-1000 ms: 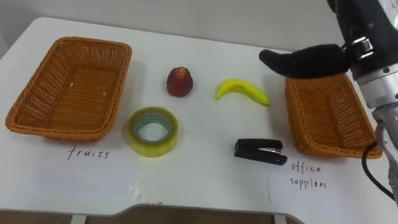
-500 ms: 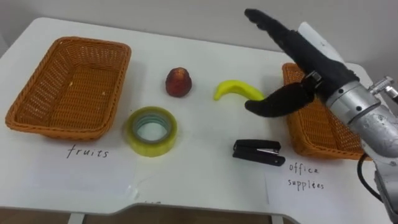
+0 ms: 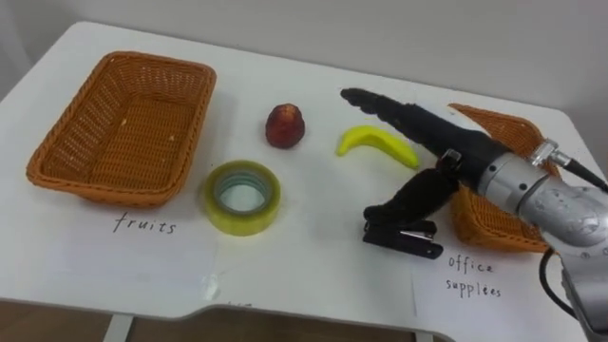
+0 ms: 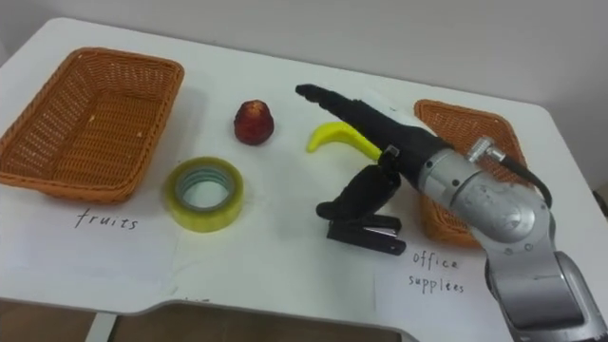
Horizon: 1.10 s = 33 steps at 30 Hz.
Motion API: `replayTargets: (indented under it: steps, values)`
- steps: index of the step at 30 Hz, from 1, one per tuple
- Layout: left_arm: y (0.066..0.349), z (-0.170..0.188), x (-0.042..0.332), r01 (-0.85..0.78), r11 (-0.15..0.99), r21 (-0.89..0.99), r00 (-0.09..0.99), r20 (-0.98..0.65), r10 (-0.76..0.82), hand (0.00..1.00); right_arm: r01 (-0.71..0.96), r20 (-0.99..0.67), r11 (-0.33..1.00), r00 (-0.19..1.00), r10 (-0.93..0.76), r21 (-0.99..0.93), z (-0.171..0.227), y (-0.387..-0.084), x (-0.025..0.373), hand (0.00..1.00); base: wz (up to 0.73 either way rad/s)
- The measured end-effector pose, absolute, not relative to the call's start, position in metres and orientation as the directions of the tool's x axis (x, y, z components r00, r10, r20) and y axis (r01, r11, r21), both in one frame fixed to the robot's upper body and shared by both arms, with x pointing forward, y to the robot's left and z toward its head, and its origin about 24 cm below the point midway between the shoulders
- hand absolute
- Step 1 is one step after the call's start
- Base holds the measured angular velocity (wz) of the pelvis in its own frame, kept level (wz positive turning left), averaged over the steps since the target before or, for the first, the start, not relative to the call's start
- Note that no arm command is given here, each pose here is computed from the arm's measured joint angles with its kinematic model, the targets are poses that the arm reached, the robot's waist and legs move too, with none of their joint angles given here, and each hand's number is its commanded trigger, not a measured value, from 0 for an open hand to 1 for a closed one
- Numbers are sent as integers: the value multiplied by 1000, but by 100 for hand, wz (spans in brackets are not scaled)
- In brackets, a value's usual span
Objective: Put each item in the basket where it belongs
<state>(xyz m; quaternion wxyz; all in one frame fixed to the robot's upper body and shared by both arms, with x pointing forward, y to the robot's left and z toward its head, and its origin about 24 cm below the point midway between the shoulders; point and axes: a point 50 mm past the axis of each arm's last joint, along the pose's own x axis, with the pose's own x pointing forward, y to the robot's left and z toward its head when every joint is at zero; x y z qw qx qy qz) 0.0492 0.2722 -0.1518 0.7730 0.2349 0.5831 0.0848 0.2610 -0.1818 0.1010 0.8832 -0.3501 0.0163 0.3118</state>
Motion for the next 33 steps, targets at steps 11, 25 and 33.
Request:
replayTargets:
  steps: [11,25,33]
  values:
    - [276,-150,54,142,869,475,316,-854,415,0,-632,-307,515,754,580,-579,97,-180,259,0,0]
    - [277,-149,58,144,866,478,312,-853,419,0,-700,-460,457,709,535,-548,77,-188,258,0,-1]
    - [277,-150,56,146,866,478,291,-857,424,0,-717,-525,446,696,489,-535,68,-194,255,0,0]
